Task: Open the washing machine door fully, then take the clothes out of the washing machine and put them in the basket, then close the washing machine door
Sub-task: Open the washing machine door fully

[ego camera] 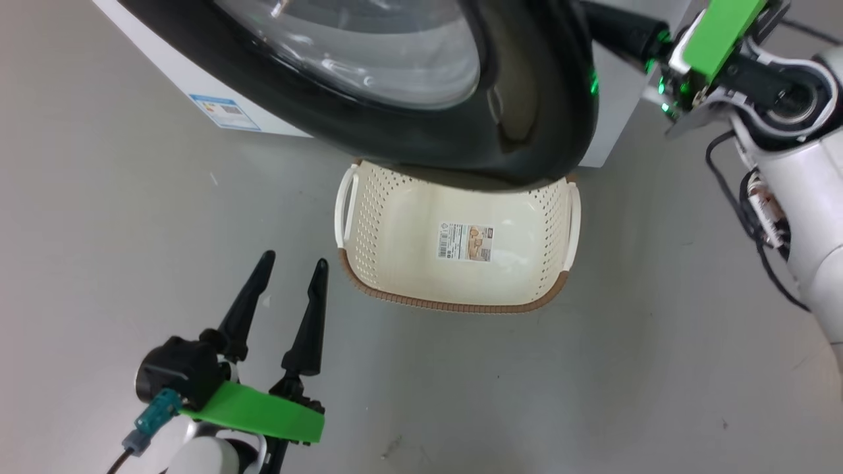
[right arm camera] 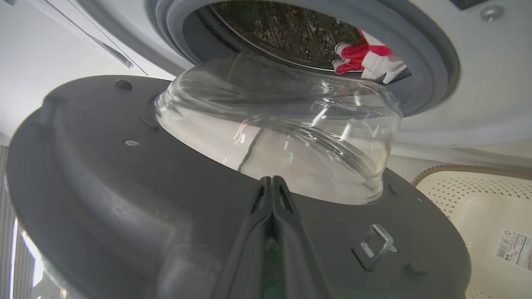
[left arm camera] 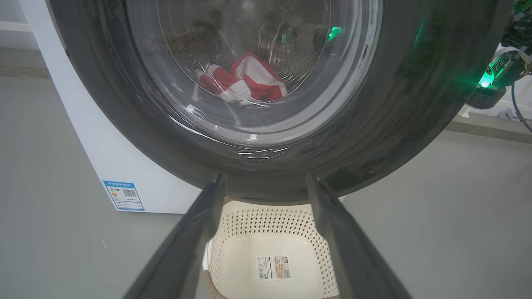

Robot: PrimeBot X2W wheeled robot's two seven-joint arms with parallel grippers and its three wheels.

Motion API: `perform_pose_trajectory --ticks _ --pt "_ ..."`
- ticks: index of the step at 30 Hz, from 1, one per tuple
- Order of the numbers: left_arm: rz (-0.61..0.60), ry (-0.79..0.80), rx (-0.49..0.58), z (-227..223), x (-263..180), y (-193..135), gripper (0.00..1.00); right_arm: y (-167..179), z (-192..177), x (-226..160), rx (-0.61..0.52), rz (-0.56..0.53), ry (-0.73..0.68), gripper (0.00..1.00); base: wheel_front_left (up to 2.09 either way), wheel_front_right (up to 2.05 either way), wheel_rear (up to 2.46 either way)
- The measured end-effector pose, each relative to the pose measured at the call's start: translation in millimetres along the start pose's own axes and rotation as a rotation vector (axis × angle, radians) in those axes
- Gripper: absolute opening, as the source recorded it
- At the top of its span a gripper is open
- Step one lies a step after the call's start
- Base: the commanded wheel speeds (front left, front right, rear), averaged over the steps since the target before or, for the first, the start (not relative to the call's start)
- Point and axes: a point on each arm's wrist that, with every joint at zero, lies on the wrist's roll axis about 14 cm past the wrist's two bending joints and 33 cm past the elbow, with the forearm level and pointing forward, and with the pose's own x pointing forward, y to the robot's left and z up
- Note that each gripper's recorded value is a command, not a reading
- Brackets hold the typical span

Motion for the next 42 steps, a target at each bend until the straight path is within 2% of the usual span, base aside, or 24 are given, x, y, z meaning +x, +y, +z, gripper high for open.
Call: perform_pose_trajectory --ticks 13,24,36,42 --pt "0.028 -0.030 -0.008 13 -22 5 1.00 18 -52 -2 0.019 0.037 0.140 0.00 0.00 0.00 0.00" --pt "0.074 -0.053 0.000 22 -42 17 1.00 33 -82 4 0.035 0.076 0.222 0.00 0.00 0.00 0.00" --pt "0.132 -0.088 0.004 34 -70 32 1.00 56 -140 10 0.042 0.134 0.367 0.00 0.00 0.00 0.00" --pt "0.147 -0.102 0.002 39 -77 36 1.00 64 -157 11 0.042 0.154 0.403 0.00 0.00 0.00 0.00"
